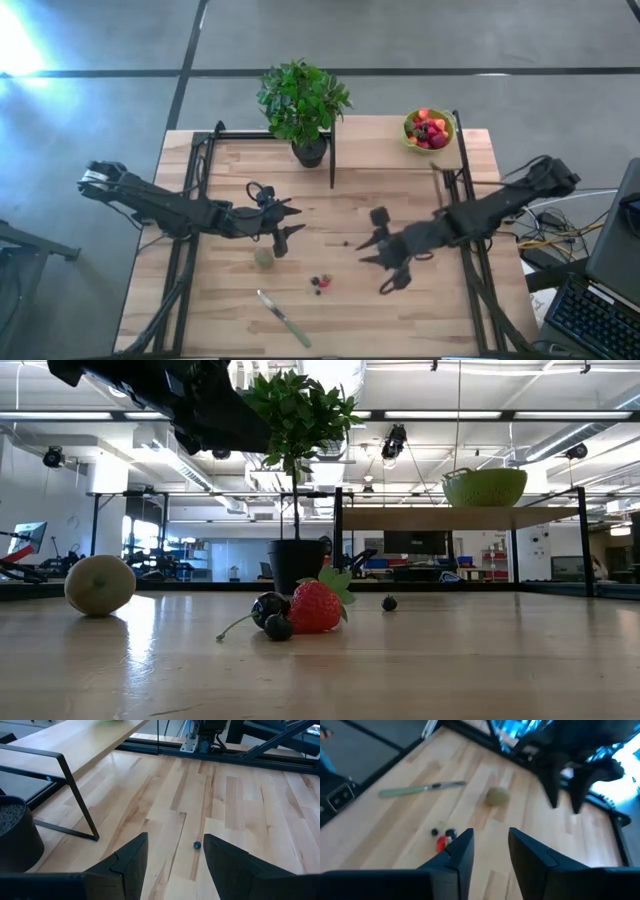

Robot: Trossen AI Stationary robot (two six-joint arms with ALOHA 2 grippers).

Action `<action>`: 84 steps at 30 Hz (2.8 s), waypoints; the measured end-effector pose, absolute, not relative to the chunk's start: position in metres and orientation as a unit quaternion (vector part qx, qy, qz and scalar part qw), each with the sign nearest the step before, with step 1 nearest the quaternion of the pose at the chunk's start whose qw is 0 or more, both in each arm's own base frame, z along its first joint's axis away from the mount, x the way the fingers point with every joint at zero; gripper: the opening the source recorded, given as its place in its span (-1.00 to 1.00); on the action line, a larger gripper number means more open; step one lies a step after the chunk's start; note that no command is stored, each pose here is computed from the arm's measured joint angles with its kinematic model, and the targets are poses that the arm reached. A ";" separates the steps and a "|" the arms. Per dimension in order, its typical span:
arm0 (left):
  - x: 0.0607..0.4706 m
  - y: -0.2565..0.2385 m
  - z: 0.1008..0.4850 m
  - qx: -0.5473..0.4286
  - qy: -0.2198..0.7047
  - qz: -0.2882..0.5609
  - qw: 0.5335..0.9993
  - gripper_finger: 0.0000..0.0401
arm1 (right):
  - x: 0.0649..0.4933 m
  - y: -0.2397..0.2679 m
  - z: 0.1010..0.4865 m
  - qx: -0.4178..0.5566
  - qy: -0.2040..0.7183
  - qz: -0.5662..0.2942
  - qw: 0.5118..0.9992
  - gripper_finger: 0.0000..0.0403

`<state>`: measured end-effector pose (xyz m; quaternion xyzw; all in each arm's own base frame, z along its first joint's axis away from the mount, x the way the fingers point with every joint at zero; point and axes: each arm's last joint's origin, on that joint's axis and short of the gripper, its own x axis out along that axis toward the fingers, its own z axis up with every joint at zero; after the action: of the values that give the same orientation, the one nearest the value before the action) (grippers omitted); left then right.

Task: Pick & Place Fruit
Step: Put the strawberry into the green strainer bowl on the shelf

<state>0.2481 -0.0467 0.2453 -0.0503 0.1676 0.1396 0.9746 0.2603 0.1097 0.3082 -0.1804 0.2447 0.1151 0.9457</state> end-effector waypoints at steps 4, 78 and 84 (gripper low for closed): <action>0.248 -0.047 0.245 -0.051 0.167 0.140 0.975 -0.02 | 0.279 0.120 0.283 -0.173 0.268 0.117 0.941 -0.28; 0.247 -0.046 0.240 -0.057 0.175 0.142 0.973 -0.02 | 0.377 0.154 0.146 -0.184 0.501 0.109 0.838 -0.34; 0.247 -0.046 0.240 -0.059 0.174 0.142 0.973 -0.02 | 0.365 0.138 0.172 -0.182 0.511 0.097 0.835 -0.41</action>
<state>0.2465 -0.0464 0.2399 -0.0592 0.1743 0.1423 0.9726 0.3654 0.1380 0.1720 -0.1820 0.5108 0.0972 0.8346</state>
